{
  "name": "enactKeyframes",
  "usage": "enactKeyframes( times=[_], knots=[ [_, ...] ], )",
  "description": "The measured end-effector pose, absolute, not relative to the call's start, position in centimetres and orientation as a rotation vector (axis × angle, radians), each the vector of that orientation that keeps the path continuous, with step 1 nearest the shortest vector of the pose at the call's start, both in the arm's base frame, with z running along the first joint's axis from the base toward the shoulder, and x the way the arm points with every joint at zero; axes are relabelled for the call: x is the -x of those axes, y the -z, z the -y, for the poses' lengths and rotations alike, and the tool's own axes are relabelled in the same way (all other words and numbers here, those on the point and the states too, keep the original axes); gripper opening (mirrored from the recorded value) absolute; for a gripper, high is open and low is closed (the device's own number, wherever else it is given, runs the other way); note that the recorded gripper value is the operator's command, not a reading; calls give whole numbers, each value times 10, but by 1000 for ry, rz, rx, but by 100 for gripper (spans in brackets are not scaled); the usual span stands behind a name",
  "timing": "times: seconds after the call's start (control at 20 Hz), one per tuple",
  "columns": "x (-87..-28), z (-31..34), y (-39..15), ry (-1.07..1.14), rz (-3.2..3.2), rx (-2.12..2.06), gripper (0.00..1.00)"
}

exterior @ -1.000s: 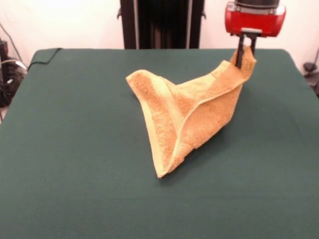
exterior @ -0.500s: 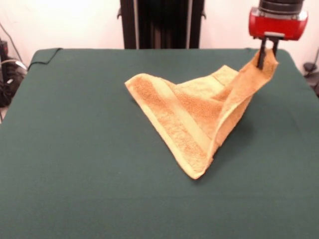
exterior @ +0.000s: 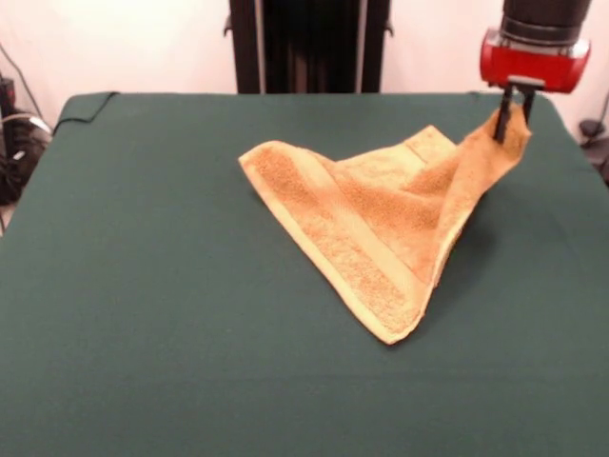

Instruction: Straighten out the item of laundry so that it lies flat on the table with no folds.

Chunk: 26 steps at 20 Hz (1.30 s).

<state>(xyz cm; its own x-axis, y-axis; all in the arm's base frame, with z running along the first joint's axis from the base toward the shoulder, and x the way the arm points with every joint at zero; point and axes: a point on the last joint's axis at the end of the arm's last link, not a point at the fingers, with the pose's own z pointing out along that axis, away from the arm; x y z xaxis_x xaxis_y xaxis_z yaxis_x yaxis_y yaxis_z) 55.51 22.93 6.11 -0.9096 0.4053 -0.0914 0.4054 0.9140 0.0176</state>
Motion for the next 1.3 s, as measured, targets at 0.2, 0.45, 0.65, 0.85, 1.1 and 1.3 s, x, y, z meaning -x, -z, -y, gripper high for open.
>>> enactKeyframes(
  times=[0.2,0.45,0.65,0.85,1.1,1.3],
  knots=[
    [-555,-228,-52,11,-2985,-652,0],
    [-558,-226,-39,20,-2979,-669,0],
    [-560,-225,-32,25,-2968,-682,0],
    [-562,-225,-32,20,-2960,-704,0],
    [-566,-225,-34,6,-2948,-748,0],
    [-568,-224,-34,0,-2943,-769,0]
  ],
)
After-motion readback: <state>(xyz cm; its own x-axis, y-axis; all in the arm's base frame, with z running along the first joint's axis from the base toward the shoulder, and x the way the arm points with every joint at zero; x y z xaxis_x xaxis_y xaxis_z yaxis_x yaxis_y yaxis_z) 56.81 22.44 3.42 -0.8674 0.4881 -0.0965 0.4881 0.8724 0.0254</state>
